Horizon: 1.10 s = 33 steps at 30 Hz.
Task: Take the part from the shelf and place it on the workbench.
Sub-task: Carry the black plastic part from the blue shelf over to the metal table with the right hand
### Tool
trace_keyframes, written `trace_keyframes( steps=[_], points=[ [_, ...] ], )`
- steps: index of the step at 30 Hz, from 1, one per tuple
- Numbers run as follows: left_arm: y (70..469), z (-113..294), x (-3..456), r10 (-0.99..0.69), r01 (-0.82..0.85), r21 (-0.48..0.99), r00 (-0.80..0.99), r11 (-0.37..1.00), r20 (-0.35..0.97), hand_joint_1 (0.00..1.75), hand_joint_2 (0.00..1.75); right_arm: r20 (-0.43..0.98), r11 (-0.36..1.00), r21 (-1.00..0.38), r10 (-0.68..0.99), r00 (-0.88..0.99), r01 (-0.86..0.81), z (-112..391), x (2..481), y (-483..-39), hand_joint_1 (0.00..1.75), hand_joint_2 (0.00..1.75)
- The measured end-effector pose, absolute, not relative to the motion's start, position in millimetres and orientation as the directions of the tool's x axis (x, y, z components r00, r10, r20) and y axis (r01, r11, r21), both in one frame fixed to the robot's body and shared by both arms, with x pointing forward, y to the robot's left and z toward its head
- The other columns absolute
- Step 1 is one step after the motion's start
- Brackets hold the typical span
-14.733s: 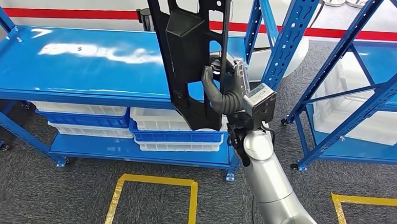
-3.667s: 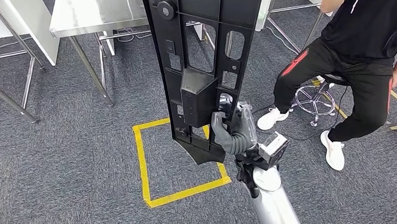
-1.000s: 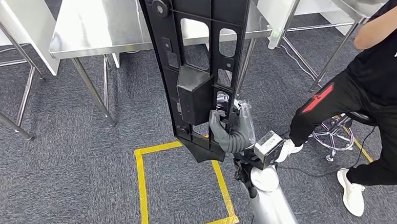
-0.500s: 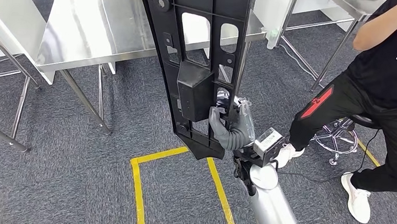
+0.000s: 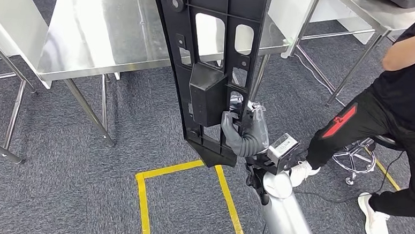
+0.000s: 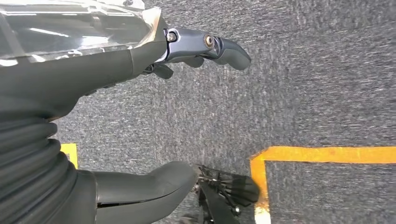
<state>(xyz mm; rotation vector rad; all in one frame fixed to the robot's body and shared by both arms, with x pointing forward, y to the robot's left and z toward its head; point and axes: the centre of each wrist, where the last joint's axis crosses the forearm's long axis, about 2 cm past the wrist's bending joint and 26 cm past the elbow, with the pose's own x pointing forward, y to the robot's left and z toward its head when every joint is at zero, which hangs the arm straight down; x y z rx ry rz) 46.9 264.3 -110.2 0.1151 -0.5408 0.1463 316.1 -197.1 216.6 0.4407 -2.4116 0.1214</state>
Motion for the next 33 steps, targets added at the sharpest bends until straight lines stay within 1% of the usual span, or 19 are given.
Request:
trace_keyframes(
  steps=[24,33],
  points=[
    [264,-110,48,0.101,-0.163,0.074,0.846,0.984,0.523,0.0,1.75,0.64,0.942,0.031,-0.276,-0.717,-0.336,219,320,-198,1.75,1.75],
    [258,-110,47,0.141,-0.206,0.068,0.842,0.976,0.521,0.0,1.75,0.676,0.921,0.025,-0.301,-0.673,-0.388,219,329,-188,1.75,1.75]
  ],
)
